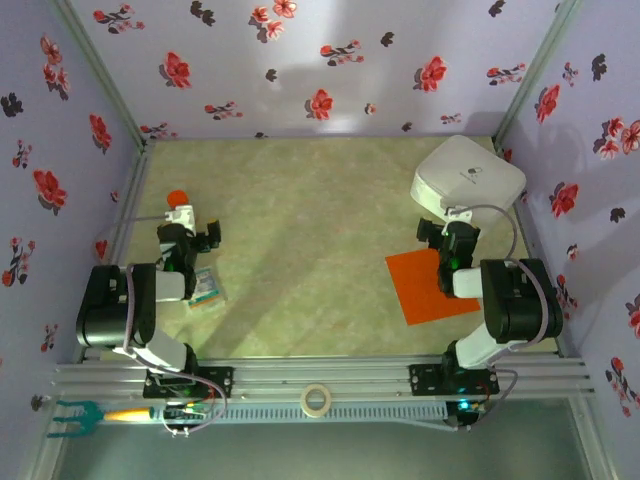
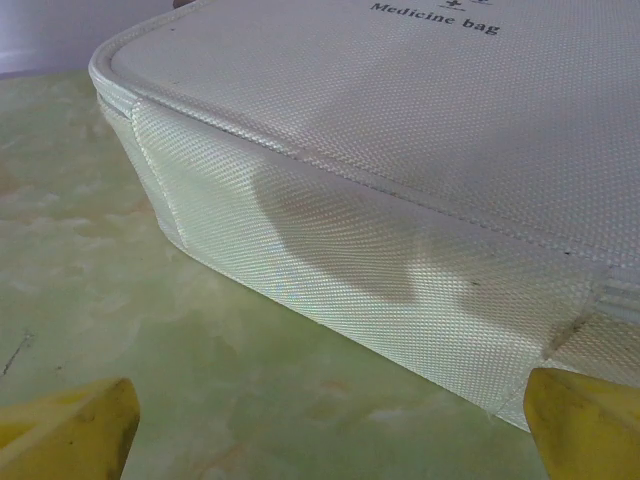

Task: Fold a paper plane with a square sheet of paper (pick it up from the middle)
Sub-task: Move the square sheet of paper to the center of the table.

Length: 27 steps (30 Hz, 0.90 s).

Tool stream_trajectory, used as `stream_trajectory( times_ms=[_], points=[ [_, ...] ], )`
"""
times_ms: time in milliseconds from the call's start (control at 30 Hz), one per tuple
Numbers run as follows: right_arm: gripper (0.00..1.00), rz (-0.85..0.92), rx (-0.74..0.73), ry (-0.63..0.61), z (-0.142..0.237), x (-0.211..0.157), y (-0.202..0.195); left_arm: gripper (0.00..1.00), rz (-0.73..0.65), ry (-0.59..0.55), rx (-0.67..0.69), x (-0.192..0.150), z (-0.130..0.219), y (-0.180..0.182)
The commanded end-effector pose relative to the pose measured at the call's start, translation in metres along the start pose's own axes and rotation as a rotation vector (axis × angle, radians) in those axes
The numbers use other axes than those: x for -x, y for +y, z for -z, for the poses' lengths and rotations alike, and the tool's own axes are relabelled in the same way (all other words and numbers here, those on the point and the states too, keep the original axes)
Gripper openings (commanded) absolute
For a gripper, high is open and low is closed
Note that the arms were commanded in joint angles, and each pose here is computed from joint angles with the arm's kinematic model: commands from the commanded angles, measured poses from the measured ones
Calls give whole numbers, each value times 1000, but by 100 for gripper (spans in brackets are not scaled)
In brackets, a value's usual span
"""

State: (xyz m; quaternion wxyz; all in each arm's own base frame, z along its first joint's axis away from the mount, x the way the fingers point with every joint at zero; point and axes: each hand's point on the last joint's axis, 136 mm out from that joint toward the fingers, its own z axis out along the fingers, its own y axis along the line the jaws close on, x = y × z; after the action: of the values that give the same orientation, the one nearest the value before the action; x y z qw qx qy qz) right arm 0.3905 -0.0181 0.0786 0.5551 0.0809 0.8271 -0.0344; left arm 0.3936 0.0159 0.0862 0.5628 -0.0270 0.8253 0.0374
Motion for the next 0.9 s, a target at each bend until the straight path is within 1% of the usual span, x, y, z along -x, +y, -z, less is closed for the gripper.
stream_trajectory(
  times_ms=[0,867],
  points=[
    [99,-8,0,-24,-2,10,-1,100,-13,-21,-2,10,-2,1],
    [99,-28,25,-15,-3,9,-2,100,-13,-19,-1,9,-2,1]
  ],
)
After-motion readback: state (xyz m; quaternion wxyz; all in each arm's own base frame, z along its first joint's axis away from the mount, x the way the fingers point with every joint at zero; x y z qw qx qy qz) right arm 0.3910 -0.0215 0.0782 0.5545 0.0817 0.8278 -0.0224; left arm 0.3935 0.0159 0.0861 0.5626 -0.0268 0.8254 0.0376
